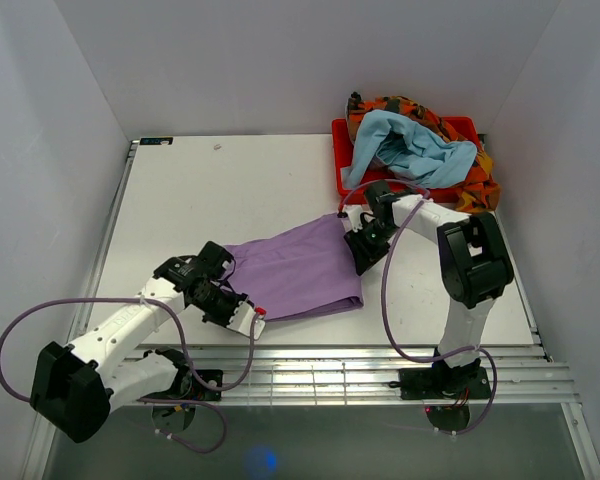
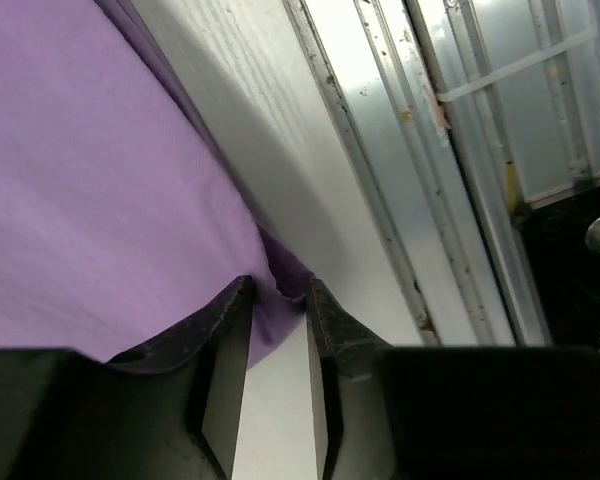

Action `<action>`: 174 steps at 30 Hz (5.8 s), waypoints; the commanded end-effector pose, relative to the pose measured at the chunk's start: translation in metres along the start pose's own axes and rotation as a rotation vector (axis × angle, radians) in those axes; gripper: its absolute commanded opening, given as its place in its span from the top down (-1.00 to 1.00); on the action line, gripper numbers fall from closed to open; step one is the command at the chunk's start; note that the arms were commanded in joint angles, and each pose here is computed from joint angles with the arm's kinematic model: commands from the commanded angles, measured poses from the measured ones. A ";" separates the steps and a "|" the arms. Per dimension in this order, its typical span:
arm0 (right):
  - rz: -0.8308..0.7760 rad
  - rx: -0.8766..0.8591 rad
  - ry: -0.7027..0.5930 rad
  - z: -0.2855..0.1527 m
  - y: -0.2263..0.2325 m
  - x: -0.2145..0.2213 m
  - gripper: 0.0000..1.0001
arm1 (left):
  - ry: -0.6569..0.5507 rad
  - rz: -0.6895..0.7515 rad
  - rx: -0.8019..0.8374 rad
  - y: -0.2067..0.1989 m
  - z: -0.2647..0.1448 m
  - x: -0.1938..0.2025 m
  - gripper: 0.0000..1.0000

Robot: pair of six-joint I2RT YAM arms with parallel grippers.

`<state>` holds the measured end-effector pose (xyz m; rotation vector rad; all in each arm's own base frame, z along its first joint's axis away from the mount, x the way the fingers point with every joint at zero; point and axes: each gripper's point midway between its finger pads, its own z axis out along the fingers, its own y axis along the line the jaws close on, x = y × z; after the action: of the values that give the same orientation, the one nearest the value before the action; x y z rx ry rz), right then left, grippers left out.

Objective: Fold and stack the trousers
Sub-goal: Fold the trousers

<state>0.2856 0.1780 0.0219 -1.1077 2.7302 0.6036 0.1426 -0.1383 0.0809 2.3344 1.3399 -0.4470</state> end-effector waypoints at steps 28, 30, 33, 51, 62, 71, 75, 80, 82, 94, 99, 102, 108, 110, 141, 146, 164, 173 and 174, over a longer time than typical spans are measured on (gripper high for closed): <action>-0.256 -0.103 -0.003 0.003 0.074 0.012 0.07 | -0.245 -0.968 -0.210 0.132 -0.073 0.050 0.17; -0.260 -0.096 0.002 0.006 0.073 0.013 0.08 | -0.239 -0.978 -0.193 0.130 -0.067 0.053 0.17; -0.255 -0.084 0.020 0.011 0.069 0.017 0.09 | -0.210 -1.002 -0.171 0.126 -0.057 0.063 0.15; -0.245 -0.023 0.078 0.028 0.052 0.036 0.17 | -0.076 -1.073 -0.143 0.118 -0.031 0.101 0.30; -0.256 0.044 0.123 0.037 0.038 0.052 0.26 | -0.103 -1.096 -0.151 0.127 -0.034 0.101 1.00; -0.307 0.172 0.194 0.051 0.012 0.075 0.35 | -0.071 -1.114 -0.391 0.164 -0.074 0.141 1.00; -0.328 0.190 0.214 0.054 0.009 0.080 0.38 | -0.095 -1.106 -0.379 0.167 -0.073 0.139 1.00; -0.363 0.176 0.147 0.037 0.020 0.057 0.37 | -0.129 -1.123 -0.336 0.163 -0.064 0.134 1.00; -0.378 0.176 0.144 0.030 0.022 0.050 0.34 | -0.137 -1.127 -0.328 0.163 -0.061 0.134 1.00; -0.401 -0.042 -0.249 -0.076 0.098 -0.066 -0.08 | -0.361 -1.046 -0.357 0.163 -0.098 0.068 0.24; -0.383 0.029 -0.292 -0.071 0.070 -0.107 0.15 | -0.413 -1.071 -0.294 0.141 -0.086 0.051 0.22; -0.379 0.086 -0.273 -0.055 0.041 -0.126 0.24 | -0.433 -1.039 -0.214 0.125 -0.069 0.029 0.21; -0.449 0.142 -0.239 -0.030 0.003 -0.144 0.26 | -0.346 -0.872 -0.080 0.089 -0.013 -0.014 0.19; -0.475 0.157 -0.233 -0.021 -0.004 -0.147 0.24 | -0.314 -0.873 -0.067 0.082 0.002 -0.014 0.18; -0.676 0.147 -0.197 -0.008 -0.020 -0.142 -0.05 | -0.035 -0.899 0.038 0.041 0.055 0.052 0.21; -0.704 0.147 -0.228 -0.011 -0.019 -0.153 -0.06 | -0.033 -0.896 0.040 0.039 0.056 0.052 0.21; -0.749 -0.017 -0.126 0.008 -0.006 -0.128 0.27 | -0.014 -0.883 0.043 0.034 0.057 0.056 0.21; -0.760 0.023 -0.117 0.006 -0.017 -0.132 0.84 | -0.012 -0.881 0.045 0.035 0.057 0.056 0.24; -0.756 0.039 -0.132 0.005 -0.021 -0.140 0.84 | -0.012 -0.882 0.046 0.034 0.057 0.056 0.25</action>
<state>0.3877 0.2548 0.0417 -1.8644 1.9763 0.4852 0.1957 -0.1561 0.0249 1.5811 2.2864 -0.8324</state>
